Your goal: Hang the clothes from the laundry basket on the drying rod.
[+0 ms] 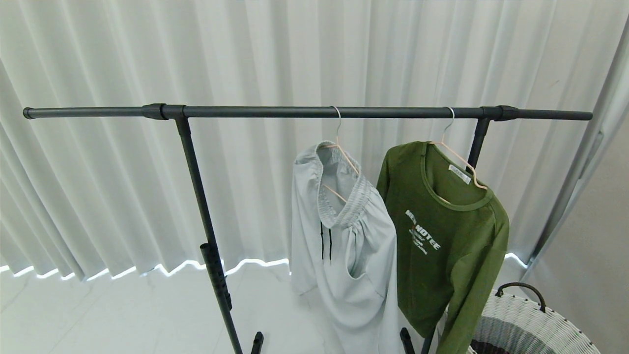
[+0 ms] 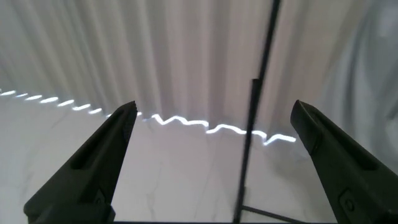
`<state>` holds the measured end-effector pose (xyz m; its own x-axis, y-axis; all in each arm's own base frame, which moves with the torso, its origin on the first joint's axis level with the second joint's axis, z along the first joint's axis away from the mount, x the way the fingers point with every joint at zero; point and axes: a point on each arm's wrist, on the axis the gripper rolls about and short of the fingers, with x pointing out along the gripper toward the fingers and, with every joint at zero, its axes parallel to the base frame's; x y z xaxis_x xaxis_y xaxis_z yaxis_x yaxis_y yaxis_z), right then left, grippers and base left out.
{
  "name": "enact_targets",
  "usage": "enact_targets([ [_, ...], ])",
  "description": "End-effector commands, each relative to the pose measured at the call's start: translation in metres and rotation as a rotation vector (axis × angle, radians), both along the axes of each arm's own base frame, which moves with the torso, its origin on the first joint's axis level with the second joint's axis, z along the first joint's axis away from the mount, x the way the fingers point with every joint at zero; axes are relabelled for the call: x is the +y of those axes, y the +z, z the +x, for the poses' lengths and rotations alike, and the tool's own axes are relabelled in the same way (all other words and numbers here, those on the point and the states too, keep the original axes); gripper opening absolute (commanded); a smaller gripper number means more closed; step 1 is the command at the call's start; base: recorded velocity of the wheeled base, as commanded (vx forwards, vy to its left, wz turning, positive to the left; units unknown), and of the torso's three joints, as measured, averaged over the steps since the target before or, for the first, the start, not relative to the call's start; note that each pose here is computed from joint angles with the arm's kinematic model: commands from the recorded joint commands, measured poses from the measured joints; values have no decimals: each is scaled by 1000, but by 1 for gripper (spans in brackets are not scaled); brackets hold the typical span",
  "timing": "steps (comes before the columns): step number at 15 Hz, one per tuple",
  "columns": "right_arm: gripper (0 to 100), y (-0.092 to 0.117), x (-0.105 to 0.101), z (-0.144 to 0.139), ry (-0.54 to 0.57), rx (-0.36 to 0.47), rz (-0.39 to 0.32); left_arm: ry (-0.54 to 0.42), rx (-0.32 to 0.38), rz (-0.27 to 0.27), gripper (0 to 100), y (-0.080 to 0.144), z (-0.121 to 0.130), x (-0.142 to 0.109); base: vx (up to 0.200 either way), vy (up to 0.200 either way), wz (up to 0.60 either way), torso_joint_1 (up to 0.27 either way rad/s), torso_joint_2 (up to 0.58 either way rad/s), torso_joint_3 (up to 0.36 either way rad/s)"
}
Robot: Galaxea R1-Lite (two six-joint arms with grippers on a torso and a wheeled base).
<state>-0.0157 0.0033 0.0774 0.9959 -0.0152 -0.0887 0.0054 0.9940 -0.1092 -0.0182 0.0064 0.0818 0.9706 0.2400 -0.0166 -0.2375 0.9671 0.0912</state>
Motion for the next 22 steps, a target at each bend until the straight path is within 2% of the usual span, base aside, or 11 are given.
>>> enact_targets([
  [1, 100, 0, 0, 0, 4, 5, -10, -39, -2, -27, 100, 0, 0, 0, 0, 0, 0, 0, 0, 0],
  [4, 100, 0, -1, -1, 57, -11, -15, -61, -1, -20, 100, 0, 0, -1, 0, 0, 0, 0, 0, 0],
  [6, 100, -1, -2, -5, 116, -56, -17, -184, 19, 132, 100, 0, 1, -3, 0, 0, 0, 0, 0, 0],
  [7, 100, -1, -2, -5, 111, -59, -10, -206, 22, 151, 100, 0, 1, -4, 0, 0, 0, 0, 0, 0],
  [9, 100, -1, -2, -5, 107, -63, 5, -188, 6, 83, 100, 0, 0, -4, 0, 0, 0, 0, 0, 0],
  [11, 100, -2, -2, -7, 94, -87, 22, -136, -98, -181, 100, -1, -5, -4, 0, 0, 0, 0, 0, 0],
  [12, 100, -2, -2, -7, 92, -87, 24, -125, -100, -187, 100, -1, -5, -4, 0, 0, 0, 0, 0, 0],
  [14, 100, -2, -2, -7, 93, -87, 15, -116, -93, -141, 100, -1, -5, -4, 0, 0, 0, 0, 0, 0],
  [16, 100, -2, -2, -7, 93, -85, 13, -59, -58, 37, 100, -1, -5, -2, 0, 0, 0, 0, 0, 0],
  [19, 100, -2, -2, -7, 93, -85, 21, -56, -59, 46, 100, -1, -5, -2, 0, 0, 0, 0, 0, 0],
  [22, 100, -2, -2, -7, 92, -85, 24, 7, -183, 80, 100, 12, -7, -1, 0, 0, 0, 0, 0, 0],
])
